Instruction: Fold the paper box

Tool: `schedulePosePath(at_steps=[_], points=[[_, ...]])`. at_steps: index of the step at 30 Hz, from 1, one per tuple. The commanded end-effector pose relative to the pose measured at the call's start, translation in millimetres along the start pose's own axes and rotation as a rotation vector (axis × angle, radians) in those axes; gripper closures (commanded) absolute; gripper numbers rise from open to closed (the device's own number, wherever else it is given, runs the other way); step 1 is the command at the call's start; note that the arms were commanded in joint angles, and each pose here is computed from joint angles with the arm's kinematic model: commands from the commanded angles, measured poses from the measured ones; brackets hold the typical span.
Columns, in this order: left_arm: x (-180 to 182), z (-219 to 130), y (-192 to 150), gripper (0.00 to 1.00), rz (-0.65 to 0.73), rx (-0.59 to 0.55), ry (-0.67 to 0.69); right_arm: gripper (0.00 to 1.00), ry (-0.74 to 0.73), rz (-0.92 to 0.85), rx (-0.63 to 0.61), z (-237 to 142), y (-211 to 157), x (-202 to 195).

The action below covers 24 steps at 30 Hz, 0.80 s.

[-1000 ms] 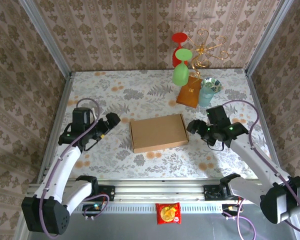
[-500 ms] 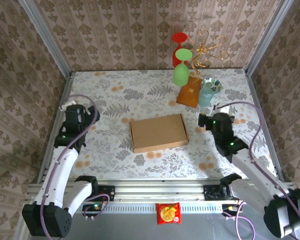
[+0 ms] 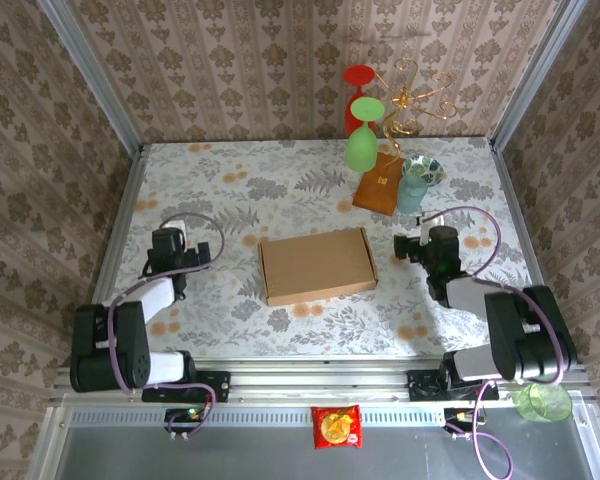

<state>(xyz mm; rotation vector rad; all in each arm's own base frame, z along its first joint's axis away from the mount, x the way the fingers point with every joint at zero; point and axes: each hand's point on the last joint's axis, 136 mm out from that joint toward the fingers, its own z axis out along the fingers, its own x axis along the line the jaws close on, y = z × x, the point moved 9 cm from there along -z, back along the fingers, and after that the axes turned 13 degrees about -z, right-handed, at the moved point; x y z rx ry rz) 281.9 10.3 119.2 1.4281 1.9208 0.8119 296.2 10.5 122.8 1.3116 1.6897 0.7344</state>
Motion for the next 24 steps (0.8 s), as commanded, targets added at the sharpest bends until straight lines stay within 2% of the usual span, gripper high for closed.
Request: schedulePosePath(at_steps=[1, 2, 6, 7, 24], points=[[-13.0, 5.9, 40.8, 0.00, 0.027, -0.235, -0.146, 0.00, 0.048, 0.053, -0.197, 9.2, 10.0, -5.8], [-13.9, 8.5, 41.1, 0.00, 0.032, -0.260, -0.169, 0.00, 0.047, 0.064, -0.218, 8.7, 7.6, -8.2], [-20.7, 18.5, 21.4, 0.00, 0.093, -0.357, -0.209, 0.00, -0.003, 0.100, -0.155, 12.0, 8.4, -15.0], [-19.8, 18.6, 19.9, 0.00, 0.082, -0.308, -0.197, 0.00, -0.019, 0.107, -0.132, 14.1, 9.4, -16.6], [-17.8, 19.9, 21.9, 0.00, 0.074, -0.338, -0.156, 0.00, -0.050, 0.072, -0.148, 11.0, 9.7, -9.9]])
